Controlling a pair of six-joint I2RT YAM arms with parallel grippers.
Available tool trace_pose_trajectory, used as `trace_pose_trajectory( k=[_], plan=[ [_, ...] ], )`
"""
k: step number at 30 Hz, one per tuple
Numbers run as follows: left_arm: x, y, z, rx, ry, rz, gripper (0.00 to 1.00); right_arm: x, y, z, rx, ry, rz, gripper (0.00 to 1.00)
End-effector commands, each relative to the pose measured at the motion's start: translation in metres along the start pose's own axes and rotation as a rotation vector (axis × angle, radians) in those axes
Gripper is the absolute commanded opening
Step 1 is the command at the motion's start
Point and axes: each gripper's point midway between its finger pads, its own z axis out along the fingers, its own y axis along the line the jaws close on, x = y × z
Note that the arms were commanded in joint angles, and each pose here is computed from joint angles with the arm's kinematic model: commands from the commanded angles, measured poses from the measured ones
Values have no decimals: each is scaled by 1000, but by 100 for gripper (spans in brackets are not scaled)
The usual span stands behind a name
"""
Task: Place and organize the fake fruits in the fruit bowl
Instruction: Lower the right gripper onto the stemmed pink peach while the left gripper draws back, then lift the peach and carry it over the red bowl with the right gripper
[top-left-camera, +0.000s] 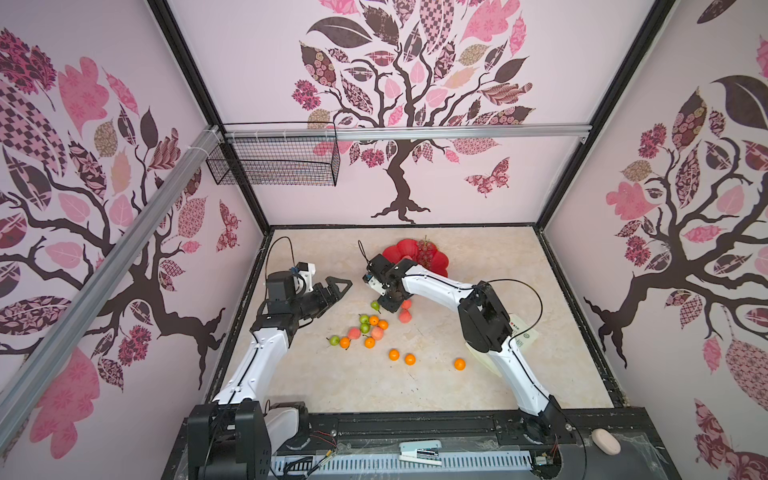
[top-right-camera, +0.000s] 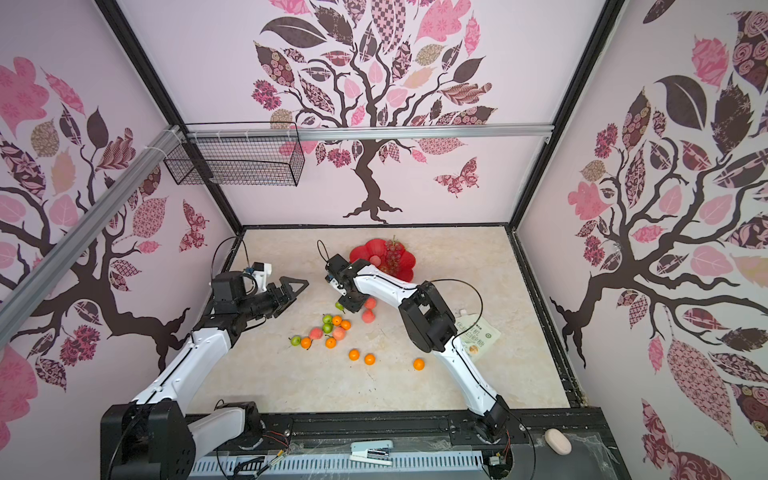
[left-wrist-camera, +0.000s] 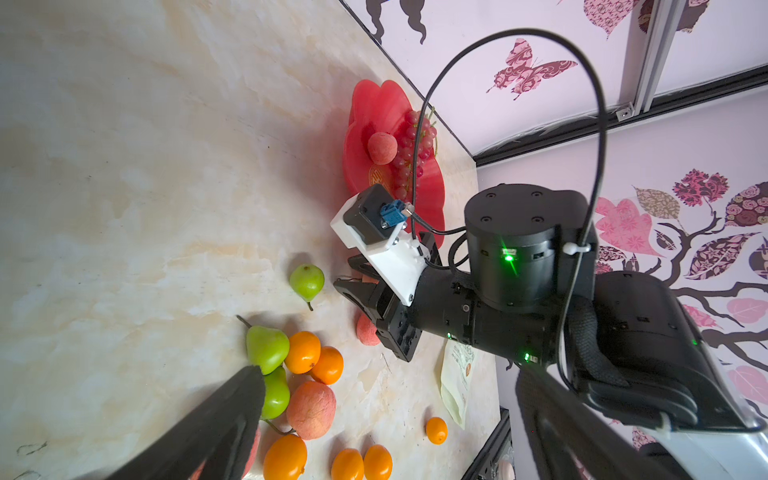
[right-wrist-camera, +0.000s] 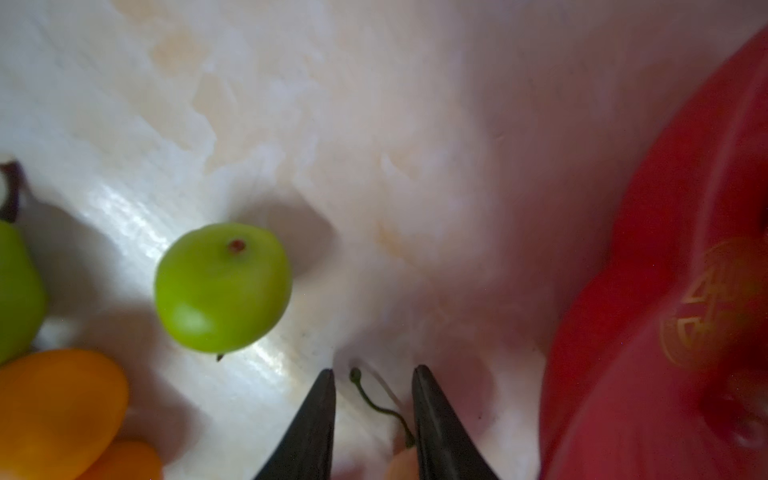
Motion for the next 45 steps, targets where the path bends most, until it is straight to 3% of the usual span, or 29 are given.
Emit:
trace_pose_trajectory(
  k=[1, 10, 24, 31, 37, 45],
  plan=[
    [3, 6, 1, 2, -3, -2, 98, 7, 3, 12, 8, 43, -20, 35],
    [3, 8, 1, 4, -2, -8, 98, 16, 5, 18, 4, 76, -18, 32],
    [2, 9, -1, -16, -9, 12, 98, 11, -6, 4, 56, 67, 15, 8],
    [-1, 12, -2, -60, -24, 38, 98, -11, -11, -41, 40, -21, 93, 0],
    [9, 2, 2, -65, 3, 89, 98, -10, -27, -72, 119, -84, 122, 0],
    [20, -16, 7, -51, 30, 168, 98, -9, -30, -119, 100, -224, 207, 0]
  ],
)
